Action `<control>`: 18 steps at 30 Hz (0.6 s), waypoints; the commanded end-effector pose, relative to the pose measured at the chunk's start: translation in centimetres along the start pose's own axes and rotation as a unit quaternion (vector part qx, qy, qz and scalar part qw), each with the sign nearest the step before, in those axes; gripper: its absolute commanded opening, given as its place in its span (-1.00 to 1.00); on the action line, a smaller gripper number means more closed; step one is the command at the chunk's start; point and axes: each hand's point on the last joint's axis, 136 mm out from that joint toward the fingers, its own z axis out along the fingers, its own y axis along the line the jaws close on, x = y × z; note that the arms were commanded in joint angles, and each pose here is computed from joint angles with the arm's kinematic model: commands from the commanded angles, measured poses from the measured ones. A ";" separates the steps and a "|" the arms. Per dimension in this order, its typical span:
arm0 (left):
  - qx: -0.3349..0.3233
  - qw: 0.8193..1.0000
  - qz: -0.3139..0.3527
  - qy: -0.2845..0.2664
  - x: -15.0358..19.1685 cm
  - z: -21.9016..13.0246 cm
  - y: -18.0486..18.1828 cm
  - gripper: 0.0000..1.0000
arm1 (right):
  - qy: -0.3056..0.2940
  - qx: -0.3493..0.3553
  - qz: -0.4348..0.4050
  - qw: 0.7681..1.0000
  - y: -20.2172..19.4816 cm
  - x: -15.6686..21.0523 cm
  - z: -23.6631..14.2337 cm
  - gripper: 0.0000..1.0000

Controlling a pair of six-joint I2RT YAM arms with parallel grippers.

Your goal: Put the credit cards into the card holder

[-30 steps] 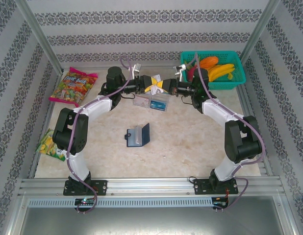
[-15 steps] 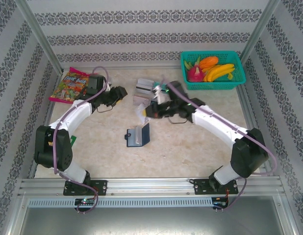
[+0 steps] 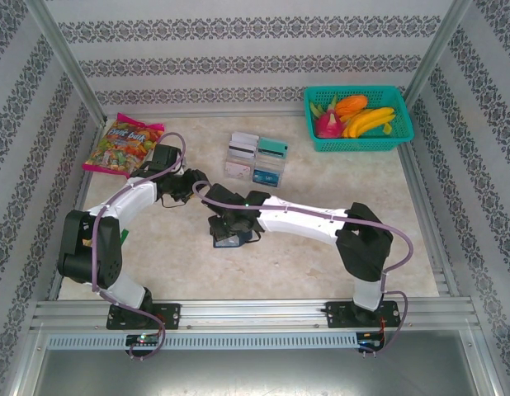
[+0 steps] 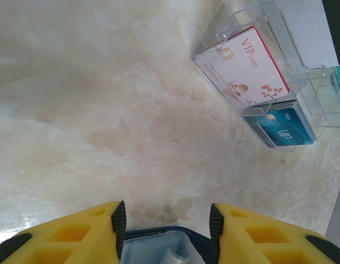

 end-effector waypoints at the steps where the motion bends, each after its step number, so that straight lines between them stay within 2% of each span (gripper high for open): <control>1: 0.011 1.000 0.019 -0.008 -0.3 -0.3 -0.2 -0.06 | -0.041 0.096 0.011 0.995 -2.6 -1.5 -0.6 -1.00; 5: 0.024 0.999 0.023 -0.002 -0.3 0.1 -0.5 -0.06 | -0.070 0.108 0.034 0.991 -3.4 -1.8 -0.6 -1.00; 13: 0.044 0.999 0.029 0.009 -0.2 0.8 -1.1 -0.07 | -0.070 0.085 0.058 0.992 -1.3 -2.2 0.9 -1.00; 18: 0.051 0.998 0.033 0.009 -0.2 0.6 -1.3 -0.07 | -0.055 0.092 0.067 0.992 -1.4 -1.6 2.2 -1.00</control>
